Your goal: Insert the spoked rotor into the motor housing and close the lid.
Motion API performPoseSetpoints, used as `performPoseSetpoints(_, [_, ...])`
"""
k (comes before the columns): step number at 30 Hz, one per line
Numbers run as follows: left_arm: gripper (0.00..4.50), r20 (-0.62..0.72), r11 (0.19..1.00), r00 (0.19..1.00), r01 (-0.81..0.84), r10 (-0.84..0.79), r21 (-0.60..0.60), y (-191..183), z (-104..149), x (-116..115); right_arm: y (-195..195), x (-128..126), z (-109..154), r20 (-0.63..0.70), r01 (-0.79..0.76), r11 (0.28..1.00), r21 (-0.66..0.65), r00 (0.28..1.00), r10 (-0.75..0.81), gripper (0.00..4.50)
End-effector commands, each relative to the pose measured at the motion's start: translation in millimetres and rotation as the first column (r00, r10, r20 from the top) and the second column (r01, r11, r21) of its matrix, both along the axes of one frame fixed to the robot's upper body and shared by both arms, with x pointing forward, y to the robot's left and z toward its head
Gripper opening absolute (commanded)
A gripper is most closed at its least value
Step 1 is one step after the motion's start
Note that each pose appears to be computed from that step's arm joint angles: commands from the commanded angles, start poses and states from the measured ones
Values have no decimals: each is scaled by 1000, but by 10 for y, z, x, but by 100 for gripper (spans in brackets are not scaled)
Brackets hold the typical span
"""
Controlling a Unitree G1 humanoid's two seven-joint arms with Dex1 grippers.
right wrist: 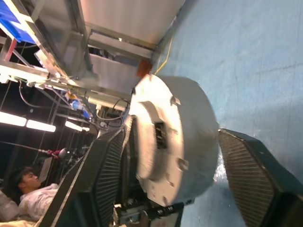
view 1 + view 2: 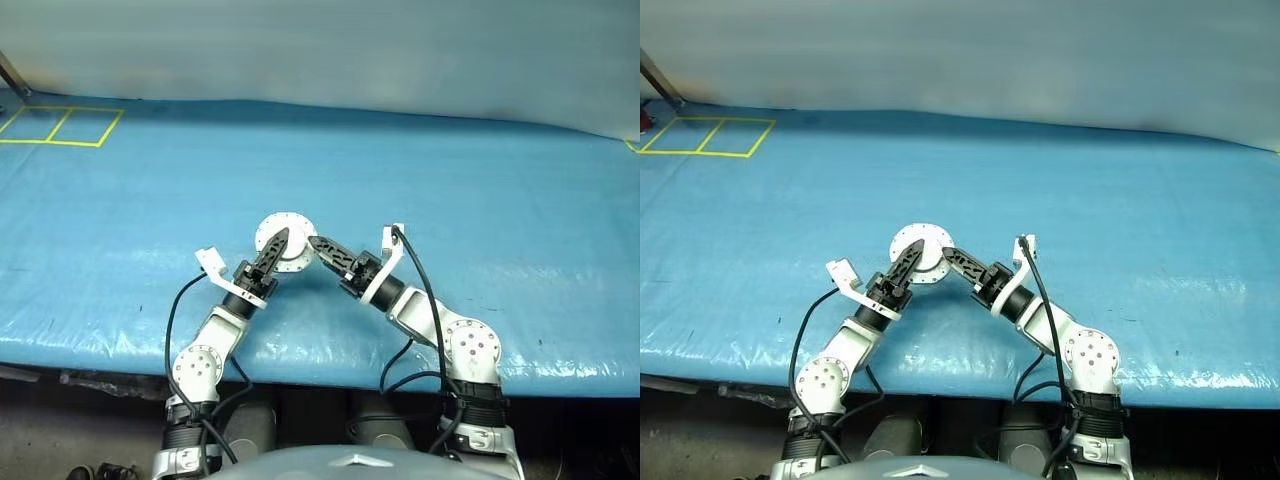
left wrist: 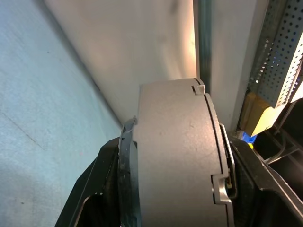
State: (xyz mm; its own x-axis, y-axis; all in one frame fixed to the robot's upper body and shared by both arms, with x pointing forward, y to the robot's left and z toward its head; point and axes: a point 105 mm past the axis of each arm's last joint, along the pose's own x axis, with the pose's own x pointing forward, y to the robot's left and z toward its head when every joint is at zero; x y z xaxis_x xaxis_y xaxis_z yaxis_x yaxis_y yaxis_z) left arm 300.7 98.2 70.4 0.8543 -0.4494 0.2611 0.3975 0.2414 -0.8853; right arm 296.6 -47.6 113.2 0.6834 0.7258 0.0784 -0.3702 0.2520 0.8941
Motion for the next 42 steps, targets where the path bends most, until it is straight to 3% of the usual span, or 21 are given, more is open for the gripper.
performPoseSetpoints(1, [266, -25, 987, 988, -156, 155, -31, 122, 16, 101, -76, 108, 144, 68, 95, 995, -6, 993, -94, 349])
performPoseSetpoints(4, [266, -103, 938, 933, -344, 346, 32, 398, -116, 211, -168, 190, 80, 64, 173, 983, -55, 983, -170, 349])
performPoseSetpoints(7, [266, -165, 830, 815, -555, 555, 53, 807, -164, 273, -199, 195, 74, 70, 187, 981, -55, 981, -183, 349])
performPoseSetpoints(11, [266, -173, 733, 717, -678, 675, 48, 1158, -104, 305, -220, 195, 72, 76, 202, 978, -60, 977, -197, 349])
performPoseSetpoints(13, [266, -213, 660, 633, -745, 745, 94, 1415, -151, 317, -257, 212, 59, 74, 235, 970, -61, 970, -230, 349])
performPoseSetpoints(15, [266, -158, 631, 610, -753, 776, 189, 1507, -132, 323, -277, 218, 54, 77, 255, 965, -64, 965, -250, 349])
performPoseSetpoints(17, [320, -86, 648, 652, -715, 754, 263, 1451, -81, 354, -282, 211, 65, 96, 260, 962, -79, 963, -252, 353])
performPoseSetpoints(19, [378, -82, 627, 637, -714, 766, 311, 1474, -83, 364, -280, 208, 100, 98, 260, 963, -65, 962, -254, 353])
performPoseSetpoints(21, [441, -71, 513, 535, -752, 842, 413, 1677, -94, 314, -263, 208, 118, 99, 248, 966, -65, 965, -242, 353])
performPoseSetpoints(22, [449, -65, 481, 507, -760, 860, 438, 1729, -91, 298, -258, 208, 120, 100, 245, 967, -68, 966, -238, 353])
performPoseSetpoints(23, [449, -13, 377, 416, -810, 909, 449, 1891, -5, 210, -249, 211, 114, 98, 238, 969, -73, 968, -230, 353])
performPoseSetpoints(27, [449, 190, 122, 201, -924, 961, 363, 2221, 431, -131, -343, 308, 67, 75, 271, 957, -100, 962, -264, 353])
performPoseSetpoints(31, [449, 295, -24, 95, -927, 951, 374, 2362, 623, -303, -422, 379, 99, 91, 300, 947, -113, 952, -291, 353])
performPoseSetpoints(34, [449, 432, 3, 147, -949, 890, 315, 2205, 915, -259, -500, 405, 193, 209, 366, 918, -153, 920, -332, 353])
performPoseSetpoints(35, [449, 581, 111, 284, -943, 763, 315, 1858, 1099, -114, -563, 413, 208, 324, 424, 873, -243, 883, -339, 353])
performPoseSetpoints(36, [449, 718, 272, 480, -877, 505, 395, 1335, 1174, 37, -626, 409, 244, 452, 492, 814, -309, 829, -329, 353])
performPoseSetpoints(37, [449, 751, 401, 625, -756, 212, 517, 836, 1091, 77, -667, 394, 256, 541, 537, 761, -363, 787, -297, 353])
performPoseSetpoints(39, [449, 683, 397, 697, -575, -220, 715, 265, 790, -12, -770, 371, 228, 657, 594, 659, -461, 728, -196, 353])
performPoseSetpoints(42, [449, 488, 325, 709, -367, -509, 872, -53, 387, -156, -917, 309, 89, 713, 581, 553, -597, 701, 33, 353])
